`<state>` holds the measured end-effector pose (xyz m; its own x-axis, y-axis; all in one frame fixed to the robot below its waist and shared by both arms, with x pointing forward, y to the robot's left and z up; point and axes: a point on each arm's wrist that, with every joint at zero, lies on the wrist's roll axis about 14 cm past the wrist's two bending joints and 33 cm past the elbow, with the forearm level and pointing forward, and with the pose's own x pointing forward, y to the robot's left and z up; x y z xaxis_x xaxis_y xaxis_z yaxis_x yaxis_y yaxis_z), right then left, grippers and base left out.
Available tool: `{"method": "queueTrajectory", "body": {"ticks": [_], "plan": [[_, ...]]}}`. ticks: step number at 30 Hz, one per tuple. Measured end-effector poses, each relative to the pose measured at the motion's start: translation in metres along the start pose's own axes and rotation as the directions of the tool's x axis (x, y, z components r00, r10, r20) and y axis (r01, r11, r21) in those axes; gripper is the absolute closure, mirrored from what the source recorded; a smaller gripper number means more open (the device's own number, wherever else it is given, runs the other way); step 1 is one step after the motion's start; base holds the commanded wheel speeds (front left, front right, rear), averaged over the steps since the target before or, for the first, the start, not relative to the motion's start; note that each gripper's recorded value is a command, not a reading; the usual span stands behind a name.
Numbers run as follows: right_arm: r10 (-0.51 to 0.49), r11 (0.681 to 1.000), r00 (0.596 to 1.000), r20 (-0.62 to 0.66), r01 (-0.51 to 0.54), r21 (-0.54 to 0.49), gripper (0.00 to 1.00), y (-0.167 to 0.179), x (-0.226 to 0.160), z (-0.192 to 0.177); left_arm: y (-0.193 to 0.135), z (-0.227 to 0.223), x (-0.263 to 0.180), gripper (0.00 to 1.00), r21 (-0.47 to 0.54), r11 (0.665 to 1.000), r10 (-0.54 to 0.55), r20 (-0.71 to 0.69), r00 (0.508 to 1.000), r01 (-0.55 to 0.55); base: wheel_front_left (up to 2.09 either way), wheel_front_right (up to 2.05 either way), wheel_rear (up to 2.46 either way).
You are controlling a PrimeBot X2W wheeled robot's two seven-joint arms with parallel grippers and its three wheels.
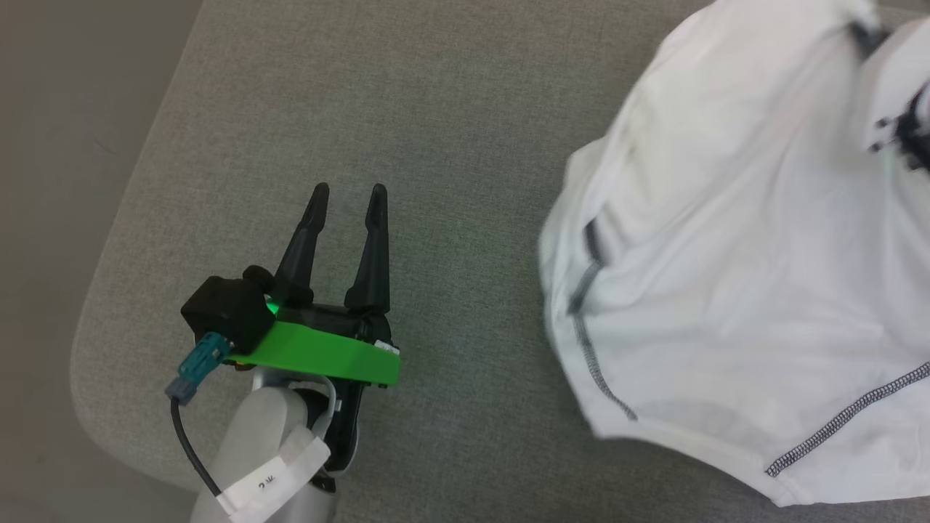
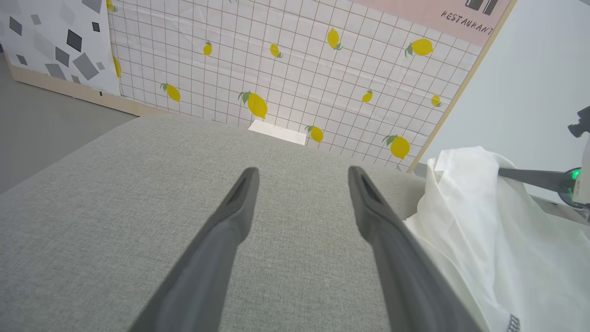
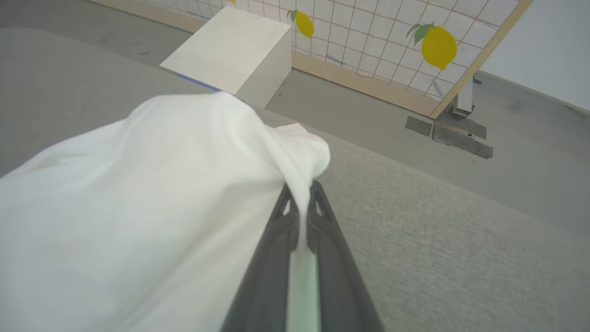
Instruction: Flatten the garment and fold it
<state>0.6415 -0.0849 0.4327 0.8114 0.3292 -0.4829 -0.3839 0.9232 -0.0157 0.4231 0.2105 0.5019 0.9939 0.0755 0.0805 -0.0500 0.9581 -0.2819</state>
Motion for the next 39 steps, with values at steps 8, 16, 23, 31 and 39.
{"method": "queueTrajectory", "body": {"ticks": [8,16,23,31,39], "plan": [[-0.178,0.98,0.984,0.016,0.176,0.088,0.53,-0.047,-0.006,0.0,-0.003,-0.002,0.001,0.0,-0.004,1.0,-0.009,-0.005,1.0,0.009,0.0,0.0,0.0],[-0.114,0.986,0.99,0.086,0.103,0.132,0.0,0.004,-0.024,-0.014,-0.012,0.003,-0.001,0.0,-0.002,0.999,-0.037,0.007,0.999,0.037,0.0,0.0,0.0],[-0.104,0.985,0.919,0.379,0.043,0.166,0.0,0.027,-0.093,-0.001,-0.03,0.0,-0.013,0.0,-0.012,0.996,-0.088,-0.007,0.996,0.088,0.0,0.0,0.0],[-0.218,0.968,0.856,0.469,0.129,0.215,0.0,0.015,-0.198,-0.035,-0.084,-0.021,-0.014,0.0,-0.027,0.969,-0.249,-0.077,0.965,0.248,0.0,0.0,0.0],[-0.308,0.944,0.835,0.456,0.206,0.259,0.0,0.002,-0.256,-0.048,-0.141,-0.05,0.015,0.0,0.039,0.914,-0.375,-0.301,0.877,0.404,0.0,0.0,0.0]]}}
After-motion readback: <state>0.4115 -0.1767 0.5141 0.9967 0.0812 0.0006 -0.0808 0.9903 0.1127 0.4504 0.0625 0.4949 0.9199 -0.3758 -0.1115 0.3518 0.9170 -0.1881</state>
